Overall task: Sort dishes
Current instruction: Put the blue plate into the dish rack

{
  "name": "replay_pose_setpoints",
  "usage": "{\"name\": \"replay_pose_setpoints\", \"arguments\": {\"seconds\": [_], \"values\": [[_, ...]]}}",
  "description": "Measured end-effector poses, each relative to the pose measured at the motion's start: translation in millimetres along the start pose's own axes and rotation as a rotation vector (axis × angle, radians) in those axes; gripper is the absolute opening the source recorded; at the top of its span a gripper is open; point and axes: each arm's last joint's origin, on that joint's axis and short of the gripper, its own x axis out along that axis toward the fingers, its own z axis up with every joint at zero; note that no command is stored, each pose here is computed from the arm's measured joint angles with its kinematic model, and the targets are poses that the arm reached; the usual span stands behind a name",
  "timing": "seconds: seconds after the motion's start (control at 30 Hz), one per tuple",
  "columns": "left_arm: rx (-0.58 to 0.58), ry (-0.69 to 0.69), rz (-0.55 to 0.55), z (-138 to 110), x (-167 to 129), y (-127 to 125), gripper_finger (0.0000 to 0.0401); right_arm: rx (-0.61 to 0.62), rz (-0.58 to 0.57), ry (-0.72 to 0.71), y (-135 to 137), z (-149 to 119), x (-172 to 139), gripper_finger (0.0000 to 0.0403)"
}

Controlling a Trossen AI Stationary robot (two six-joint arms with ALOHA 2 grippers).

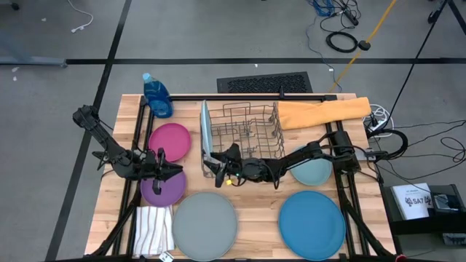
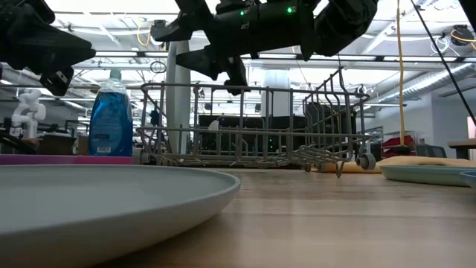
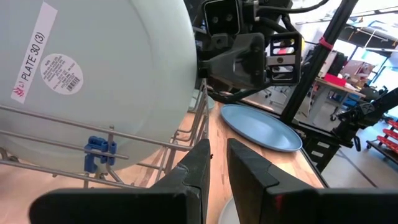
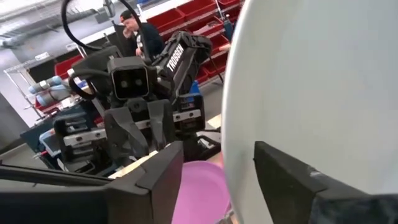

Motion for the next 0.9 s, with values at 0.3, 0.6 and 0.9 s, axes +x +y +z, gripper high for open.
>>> {"name": "replay_pose_setpoints", "arguments": {"seconds": [0.3, 0.6, 0.9], "values": [[-0.001, 0.000, 0.000, 0, 0, 0, 0.0055, -0.088, 0.002, -0.005, 4, -1, -2, 0.0217], [-0.001, 0.000, 0.000, 0, 0, 0, 0.0055, -0.239, -0.063, 0.023, 20, 32, -18, 0.0233], [-0.005, 0.000, -0.001, 0, 0, 0, 0.0055, -0.456, -0.088, 0.126, 50, 83, -67, 0.0233]]}}
